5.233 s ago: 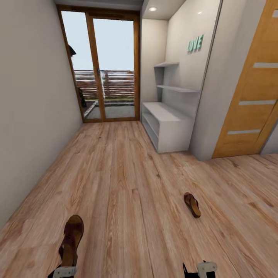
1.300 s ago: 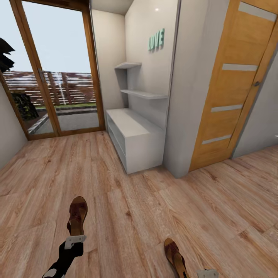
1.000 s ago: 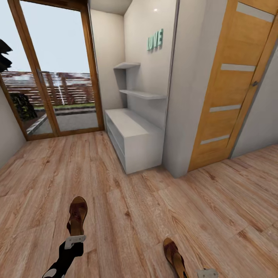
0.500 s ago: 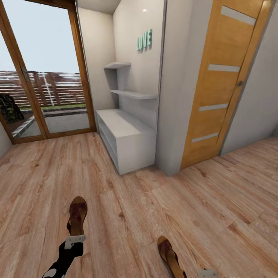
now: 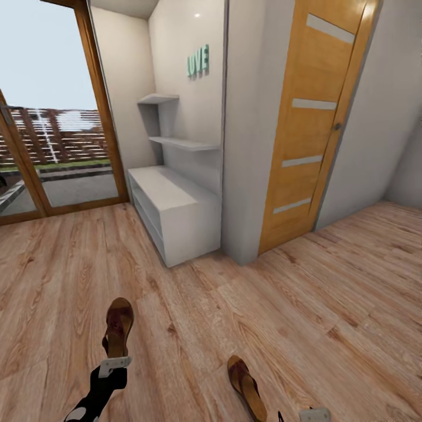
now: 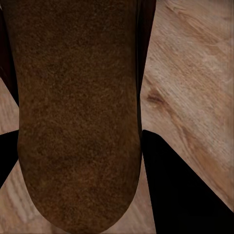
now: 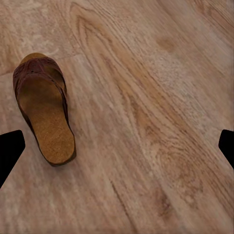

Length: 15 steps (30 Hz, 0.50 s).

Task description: Pick up the two gym shoes and the two sandals from the corridor floor and place them onto the hallstand (shoe rack) in the corridor, making sure they are on the rack and not on the floor. Arrange them so the two gym shoes are next to each other and the two sandals are next to each other.

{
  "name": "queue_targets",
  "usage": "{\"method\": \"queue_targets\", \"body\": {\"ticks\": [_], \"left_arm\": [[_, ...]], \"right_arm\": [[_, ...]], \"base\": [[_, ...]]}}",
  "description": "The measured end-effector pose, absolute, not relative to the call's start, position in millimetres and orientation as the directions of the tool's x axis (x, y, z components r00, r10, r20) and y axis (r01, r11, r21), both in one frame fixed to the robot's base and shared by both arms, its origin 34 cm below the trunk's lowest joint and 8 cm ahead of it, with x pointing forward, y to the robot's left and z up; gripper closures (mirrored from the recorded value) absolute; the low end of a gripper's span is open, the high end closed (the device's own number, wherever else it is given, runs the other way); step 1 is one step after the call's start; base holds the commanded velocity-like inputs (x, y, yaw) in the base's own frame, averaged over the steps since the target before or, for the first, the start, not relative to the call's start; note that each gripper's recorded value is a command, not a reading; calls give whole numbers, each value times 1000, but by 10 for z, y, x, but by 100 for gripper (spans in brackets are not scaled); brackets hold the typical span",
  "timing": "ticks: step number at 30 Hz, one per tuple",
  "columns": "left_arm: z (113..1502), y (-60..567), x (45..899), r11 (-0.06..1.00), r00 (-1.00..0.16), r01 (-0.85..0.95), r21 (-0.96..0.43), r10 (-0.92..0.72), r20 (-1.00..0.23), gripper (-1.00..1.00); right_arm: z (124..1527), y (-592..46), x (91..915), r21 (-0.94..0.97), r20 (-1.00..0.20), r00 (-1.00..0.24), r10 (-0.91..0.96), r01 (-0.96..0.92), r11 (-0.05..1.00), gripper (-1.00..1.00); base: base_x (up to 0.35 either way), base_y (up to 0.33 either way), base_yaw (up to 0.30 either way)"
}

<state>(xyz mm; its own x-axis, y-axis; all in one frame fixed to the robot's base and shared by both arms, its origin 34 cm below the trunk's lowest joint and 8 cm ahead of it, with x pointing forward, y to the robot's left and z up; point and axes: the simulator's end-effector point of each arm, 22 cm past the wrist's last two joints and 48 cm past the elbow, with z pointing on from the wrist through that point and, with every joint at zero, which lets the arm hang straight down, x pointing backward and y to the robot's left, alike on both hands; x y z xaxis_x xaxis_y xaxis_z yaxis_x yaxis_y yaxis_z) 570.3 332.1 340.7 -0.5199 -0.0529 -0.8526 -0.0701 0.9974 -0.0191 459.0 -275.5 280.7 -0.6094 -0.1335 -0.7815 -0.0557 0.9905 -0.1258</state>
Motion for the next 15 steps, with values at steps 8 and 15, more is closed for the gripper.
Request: {"method": "queue_targets", "body": {"ticks": [8,15], "left_arm": [[3554,3216,5918,999,-497,-45,-29,-48,-867,100],[4418,2815,7094,990,-502,73,-121,-68,-862,100]], "right_arm": [[3107,-2794,4961,-147,-833,-532,-152,-53,988,-100],[3517,-2942,5578,-181,-806,-564,-181,-56,982,-100]], "base": [[0,0,-10],[0,0,0]]}}
